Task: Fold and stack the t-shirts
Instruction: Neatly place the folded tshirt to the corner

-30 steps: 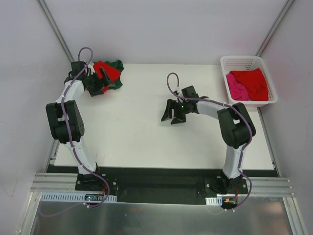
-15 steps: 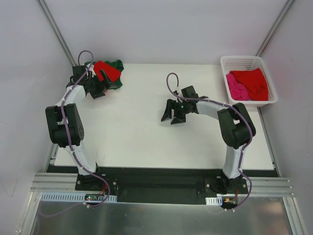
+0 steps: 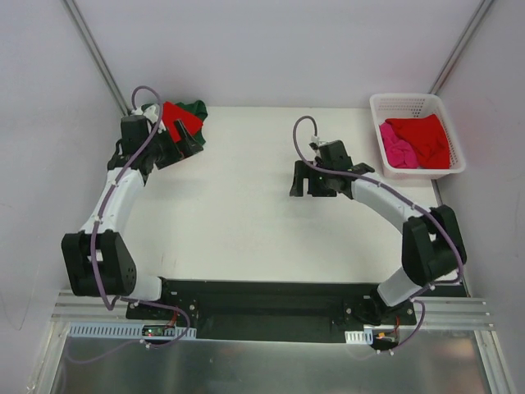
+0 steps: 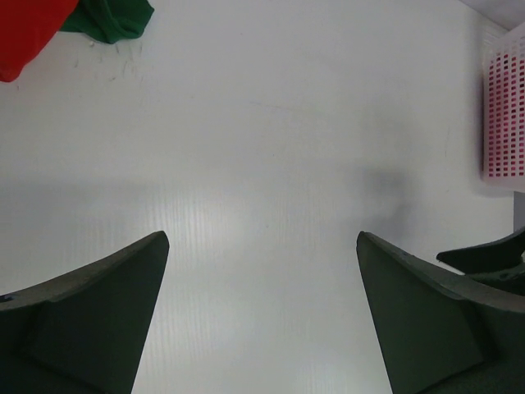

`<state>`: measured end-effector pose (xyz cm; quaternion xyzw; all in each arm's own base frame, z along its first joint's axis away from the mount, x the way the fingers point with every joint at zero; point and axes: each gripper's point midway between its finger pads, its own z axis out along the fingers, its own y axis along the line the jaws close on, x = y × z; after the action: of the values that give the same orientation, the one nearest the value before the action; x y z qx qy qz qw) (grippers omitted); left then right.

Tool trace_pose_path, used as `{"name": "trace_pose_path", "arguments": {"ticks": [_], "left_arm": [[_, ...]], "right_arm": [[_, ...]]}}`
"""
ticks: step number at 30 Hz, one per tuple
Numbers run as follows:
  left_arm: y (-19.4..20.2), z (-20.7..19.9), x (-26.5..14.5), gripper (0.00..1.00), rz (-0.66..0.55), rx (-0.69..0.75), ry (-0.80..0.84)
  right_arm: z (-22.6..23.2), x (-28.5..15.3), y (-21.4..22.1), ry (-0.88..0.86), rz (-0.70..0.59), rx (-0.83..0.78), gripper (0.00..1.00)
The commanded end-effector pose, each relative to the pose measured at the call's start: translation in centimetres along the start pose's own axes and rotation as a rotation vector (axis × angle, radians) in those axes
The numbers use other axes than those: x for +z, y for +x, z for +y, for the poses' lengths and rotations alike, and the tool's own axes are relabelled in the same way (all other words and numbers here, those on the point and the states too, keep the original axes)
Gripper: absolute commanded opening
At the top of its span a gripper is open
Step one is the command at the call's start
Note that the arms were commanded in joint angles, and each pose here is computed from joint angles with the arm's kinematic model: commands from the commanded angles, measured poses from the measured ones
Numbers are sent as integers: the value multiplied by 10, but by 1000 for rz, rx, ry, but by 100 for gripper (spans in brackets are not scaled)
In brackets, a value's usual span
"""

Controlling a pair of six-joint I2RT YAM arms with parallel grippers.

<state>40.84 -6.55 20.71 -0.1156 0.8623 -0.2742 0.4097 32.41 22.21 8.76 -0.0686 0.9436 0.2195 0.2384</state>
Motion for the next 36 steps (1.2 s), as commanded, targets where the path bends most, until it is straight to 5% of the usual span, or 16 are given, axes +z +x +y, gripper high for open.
{"name": "trace_pose_path", "arguments": {"ticks": [1, 13, 36], "left_arm": [[18, -2, -28, 99, -16, 62, -50], [48, -15, -82, 99, -80, 106, -54], [78, 15, -123, 99, -121, 217, -214]], "right_arm": [[-18, -42, -19, 141, -127, -78, 91], [-49, -121, -21, 327, -369, -29, 92], [-76, -154, 17, 407, -437, 10, 97]]}}
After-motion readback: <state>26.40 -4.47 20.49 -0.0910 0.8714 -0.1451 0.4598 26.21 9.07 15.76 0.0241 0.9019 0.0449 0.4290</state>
